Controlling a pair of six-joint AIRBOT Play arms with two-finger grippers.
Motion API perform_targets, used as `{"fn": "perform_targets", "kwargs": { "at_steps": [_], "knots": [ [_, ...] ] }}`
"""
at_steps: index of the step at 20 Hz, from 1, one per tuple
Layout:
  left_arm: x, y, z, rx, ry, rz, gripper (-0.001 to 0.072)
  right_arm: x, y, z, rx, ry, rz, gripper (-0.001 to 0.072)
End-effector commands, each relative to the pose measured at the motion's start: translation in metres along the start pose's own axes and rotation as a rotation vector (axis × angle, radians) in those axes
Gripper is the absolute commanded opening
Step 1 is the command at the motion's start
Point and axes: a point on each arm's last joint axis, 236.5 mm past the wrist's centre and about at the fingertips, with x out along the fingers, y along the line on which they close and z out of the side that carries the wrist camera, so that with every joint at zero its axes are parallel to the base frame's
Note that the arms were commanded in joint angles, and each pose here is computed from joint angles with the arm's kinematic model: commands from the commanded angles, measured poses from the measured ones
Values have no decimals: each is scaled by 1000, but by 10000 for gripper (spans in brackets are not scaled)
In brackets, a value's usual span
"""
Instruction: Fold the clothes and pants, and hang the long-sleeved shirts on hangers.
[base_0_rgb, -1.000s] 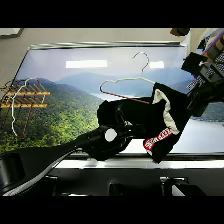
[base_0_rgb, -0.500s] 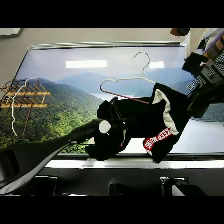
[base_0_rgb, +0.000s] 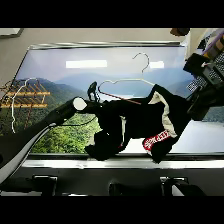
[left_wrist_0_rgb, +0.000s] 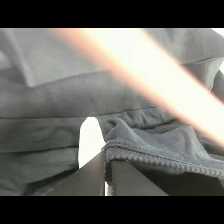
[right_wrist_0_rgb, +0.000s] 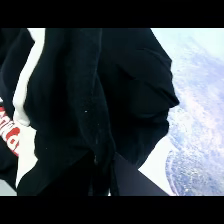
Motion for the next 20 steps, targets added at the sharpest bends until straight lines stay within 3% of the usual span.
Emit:
{"fn": "perform_targets", "kwargs": {
  "at_steps": [1,14,20],
  "knots": [
    [-18,4,23,20,-10,-1,35,0,4,-1,3,4,16,44],
    [-59,49,85,-105,-92,26,35,-5,9,-3,-2,9,22,42],
    [-80,40,112,-57,-143,11,35,-5,8,-4,-5,11,18,42]
  ]
}}
